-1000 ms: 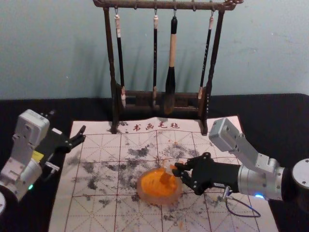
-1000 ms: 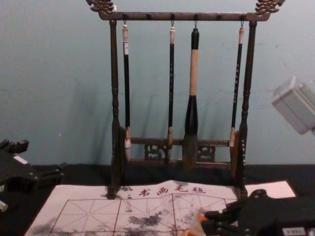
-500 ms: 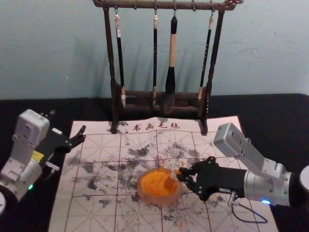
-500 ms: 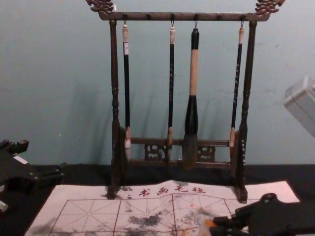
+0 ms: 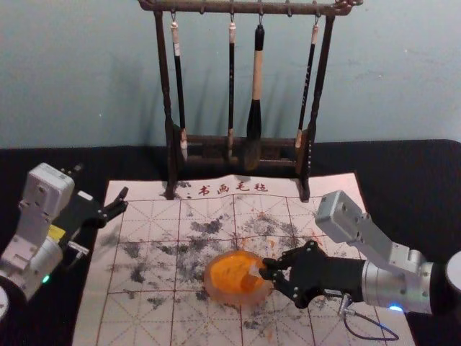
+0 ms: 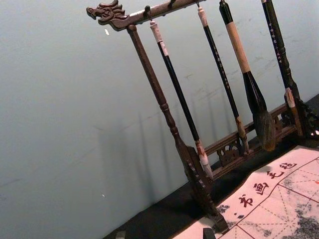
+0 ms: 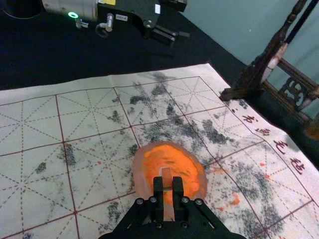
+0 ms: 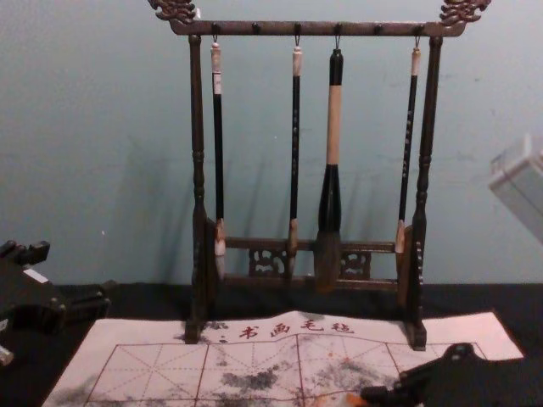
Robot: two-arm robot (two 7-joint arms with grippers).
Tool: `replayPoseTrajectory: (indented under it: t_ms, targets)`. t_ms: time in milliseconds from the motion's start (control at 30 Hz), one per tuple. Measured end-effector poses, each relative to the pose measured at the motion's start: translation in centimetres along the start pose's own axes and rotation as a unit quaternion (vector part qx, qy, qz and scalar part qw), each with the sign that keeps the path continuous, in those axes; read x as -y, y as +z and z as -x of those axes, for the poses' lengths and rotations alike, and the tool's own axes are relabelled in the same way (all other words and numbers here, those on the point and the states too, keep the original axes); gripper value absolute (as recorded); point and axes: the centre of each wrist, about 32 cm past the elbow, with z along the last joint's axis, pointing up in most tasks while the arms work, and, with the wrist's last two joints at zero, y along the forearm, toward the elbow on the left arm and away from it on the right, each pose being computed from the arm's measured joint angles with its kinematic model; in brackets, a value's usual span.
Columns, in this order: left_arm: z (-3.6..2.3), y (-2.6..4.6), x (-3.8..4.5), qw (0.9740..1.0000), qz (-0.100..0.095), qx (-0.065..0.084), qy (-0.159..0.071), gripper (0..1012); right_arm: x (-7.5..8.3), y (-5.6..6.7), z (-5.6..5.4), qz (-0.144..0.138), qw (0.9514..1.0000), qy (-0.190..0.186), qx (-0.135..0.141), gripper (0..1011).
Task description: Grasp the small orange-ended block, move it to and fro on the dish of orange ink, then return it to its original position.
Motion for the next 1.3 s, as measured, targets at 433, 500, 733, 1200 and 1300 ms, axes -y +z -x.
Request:
replayPoseTrajectory:
  t_ms: [433, 500, 733, 1200, 1300]
  targets:
    - [0.0, 0.0, 0.0, 1.0, 0.0, 0.0, 0.0, 1001, -1.3, 0.4, -0.2, -0.004, 1.0, 0.009, 0.0, 80]
    - [0.0, 0.0, 0.0, 1.0, 0.0, 0.0, 0.0, 1001, -1.6, 0.4, -0.3, -0.003, 1.0, 0.007, -0.002, 80]
    - [0.0, 0.0, 0.0, 1.0, 0.0, 0.0, 0.0, 1001, -2.2, 0.4, -0.7, 0.0, 0.9999, -0.01, -0.01, 80]
    - [0.0, 0.0, 0.0, 1.0, 0.0, 0.0, 0.0, 1001, -1.7, 0.2, -1.1, 0.006, 0.9994, -0.029, -0.017, 80]
    - [0.0, 0.0, 0.0, 1.0, 0.0, 0.0, 0.0, 1002, -1.4, 0.2, -1.0, 0.008, 0.9994, -0.029, -0.016, 80]
